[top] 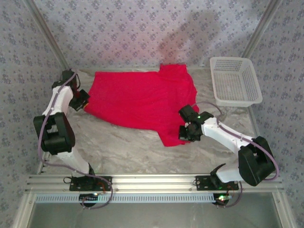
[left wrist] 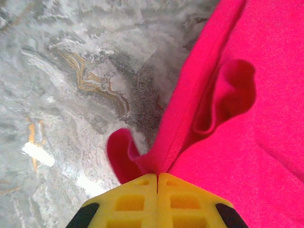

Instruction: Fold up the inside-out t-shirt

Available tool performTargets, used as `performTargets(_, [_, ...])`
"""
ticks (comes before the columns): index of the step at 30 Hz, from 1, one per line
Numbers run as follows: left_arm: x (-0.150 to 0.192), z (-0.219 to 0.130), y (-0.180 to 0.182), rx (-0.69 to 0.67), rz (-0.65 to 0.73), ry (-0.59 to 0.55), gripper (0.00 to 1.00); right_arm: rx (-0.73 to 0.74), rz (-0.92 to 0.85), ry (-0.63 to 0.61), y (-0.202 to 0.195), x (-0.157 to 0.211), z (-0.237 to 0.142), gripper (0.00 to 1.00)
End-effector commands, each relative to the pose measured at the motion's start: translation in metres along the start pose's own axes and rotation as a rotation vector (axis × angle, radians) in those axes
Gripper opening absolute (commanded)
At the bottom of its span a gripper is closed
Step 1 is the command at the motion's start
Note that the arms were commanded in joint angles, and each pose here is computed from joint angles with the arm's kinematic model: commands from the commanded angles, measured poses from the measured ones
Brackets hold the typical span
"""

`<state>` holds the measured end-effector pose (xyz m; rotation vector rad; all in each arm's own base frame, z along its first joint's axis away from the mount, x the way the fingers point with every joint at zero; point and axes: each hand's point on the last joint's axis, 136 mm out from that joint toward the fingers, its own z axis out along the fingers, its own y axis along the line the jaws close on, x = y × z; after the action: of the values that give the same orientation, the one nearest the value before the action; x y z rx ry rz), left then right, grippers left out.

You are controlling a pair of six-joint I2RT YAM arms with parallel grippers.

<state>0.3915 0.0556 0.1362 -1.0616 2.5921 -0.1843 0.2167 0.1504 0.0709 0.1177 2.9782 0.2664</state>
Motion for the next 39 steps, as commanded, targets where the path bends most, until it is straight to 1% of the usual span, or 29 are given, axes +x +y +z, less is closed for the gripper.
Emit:
performTargets(1, [0.013, -0.018, 0.016, -0.041, 0.025, -0.008, 0.0, 0.014, -0.009, -0.003, -0.001, -0.004, -0.011, 0.0])
performTargets(4, [0.022, -0.006, 0.021, -0.039, 0.025, 0.017, 0.0, 0.013, -0.007, -0.014, -0.001, -0.006, -0.014, 0.0])
performTargets(6, [0.031, 0.01, 0.023, -0.043, 0.023, 0.06, 0.0, 0.013, -0.005, -0.013, -0.002, -0.006, -0.014, 0.0])
performTargets(11, [0.049, 0.052, 0.04, -0.109, 0.019, 0.149, 0.0, 0.025, 0.001, -0.004, -0.007, -0.002, -0.011, 0.0])
performTargets(13, [0.053, 0.059, 0.042, -0.118, 0.017, 0.165, 0.11, 0.027, 0.004, -0.002, -0.008, -0.002, -0.01, 0.0])
performTargets(14, [0.054, 0.06, 0.043, -0.119, 0.016, 0.169, 0.18, 0.027, 0.005, 0.0, -0.008, -0.002, -0.01, 0.0])
performTargets(17, [0.057, 0.058, 0.044, -0.118, 0.017, 0.168, 0.31, 0.02, 0.01, -0.003, -0.008, -0.004, -0.011, 0.0])
performTargets(18, [0.058, 0.058, 0.046, -0.121, 0.018, 0.168, 0.32, 0.018, -0.019, -0.002, -0.008, -0.004, -0.011, 0.0])
performTargets(24, [0.063, 0.06, 0.051, -0.125, 0.02, 0.171, 0.34, 0.011, -0.03, 0.003, -0.006, -0.004, -0.005, 0.0])
performTargets(28, [0.057, 0.057, 0.046, -0.11, 0.014, 0.146, 0.37, 0.004, -0.029, -0.002, -0.005, -0.006, -0.002, 0.0])
performTargets(33, [0.05, 0.045, 0.036, -0.073, 0.006, 0.126, 0.37, -0.003, -0.029, 0.005, -0.004, -0.004, -0.001, 0.0])
performTargets(39, [0.044, 0.03, 0.034, -0.061, 0.01, 0.09, 0.4, -0.002, -0.03, 0.008, -0.003, -0.004, 0.0, 0.0])
